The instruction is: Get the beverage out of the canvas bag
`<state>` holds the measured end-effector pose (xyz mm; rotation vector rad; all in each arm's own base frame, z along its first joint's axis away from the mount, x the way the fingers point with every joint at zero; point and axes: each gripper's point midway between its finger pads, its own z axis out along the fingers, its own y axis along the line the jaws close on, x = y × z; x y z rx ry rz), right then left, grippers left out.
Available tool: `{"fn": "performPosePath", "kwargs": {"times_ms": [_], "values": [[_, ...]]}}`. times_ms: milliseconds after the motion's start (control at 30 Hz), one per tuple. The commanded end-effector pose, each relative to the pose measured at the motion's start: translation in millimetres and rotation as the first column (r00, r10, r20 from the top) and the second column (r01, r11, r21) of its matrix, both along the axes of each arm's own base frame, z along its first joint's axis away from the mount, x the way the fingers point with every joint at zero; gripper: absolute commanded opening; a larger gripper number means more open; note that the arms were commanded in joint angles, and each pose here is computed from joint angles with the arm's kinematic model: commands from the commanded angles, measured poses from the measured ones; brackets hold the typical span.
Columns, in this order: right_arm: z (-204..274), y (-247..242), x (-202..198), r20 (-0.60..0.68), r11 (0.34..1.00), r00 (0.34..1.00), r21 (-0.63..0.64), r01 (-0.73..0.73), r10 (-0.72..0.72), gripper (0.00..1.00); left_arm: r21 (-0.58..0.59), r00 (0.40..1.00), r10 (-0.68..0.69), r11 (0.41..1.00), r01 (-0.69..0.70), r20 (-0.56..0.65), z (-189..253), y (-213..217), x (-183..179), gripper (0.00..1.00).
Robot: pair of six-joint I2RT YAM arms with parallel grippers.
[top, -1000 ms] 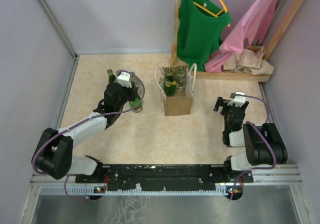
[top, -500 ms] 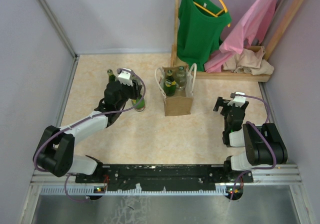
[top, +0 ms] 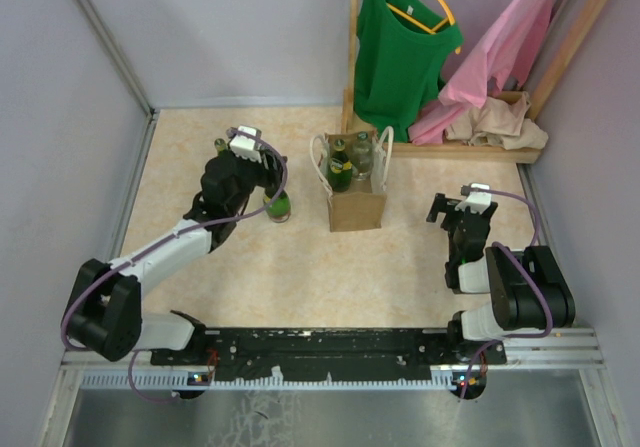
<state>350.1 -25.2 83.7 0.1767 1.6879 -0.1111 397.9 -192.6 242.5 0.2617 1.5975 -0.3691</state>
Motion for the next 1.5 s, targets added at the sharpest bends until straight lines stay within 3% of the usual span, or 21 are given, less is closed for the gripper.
{"fn": "performPosePath", "kwargs": {"times_ms": [0,133,267,500,633,900,1167,1467], "values": [[24,1,13,0.081,1.000,0.997,-0.011,-0.001,0.002,0.99,-0.015,0.980,-0.023,1.000,0.026,0.197,91,-4,-1,0.69],[24,2,13,0.081,1.000,0.997,-0.010,-0.002,0.003,0.99,0.026,0.949,-0.128,0.992,0.125,0.288,137,-29,-9,0.70],[23,1,12,0.080,1.000,0.997,-0.010,0.000,0.001,0.99,0.076,0.911,-0.280,0.960,0.269,0.303,156,-75,-15,0.70],[24,2,13,0.082,1.000,0.997,-0.009,-0.001,0.002,0.99,0.141,0.837,-0.520,0.853,0.502,0.171,124,-161,-17,0.70],[23,1,12,0.080,1.000,0.997,-0.010,0.000,0.001,0.99,0.153,0.801,-0.586,0.808,0.569,0.121,103,-195,-16,0.70],[24,2,13,0.081,1.000,0.997,-0.011,-0.002,0.003,0.99,0.142,0.830,-0.558,0.822,0.552,0.003,61,-218,17,0.72],[24,1,13,0.080,1.000,0.997,-0.010,-0.001,0.001,0.99,0.136,0.908,-0.417,0.898,0.419,-0.044,37,-202,39,0.74],[24,2,13,0.081,1.000,0.997,-0.010,-0.002,0.002,0.99,0.112,0.919,-0.377,0.914,0.389,-0.115,6,-193,56,0.74]]}}
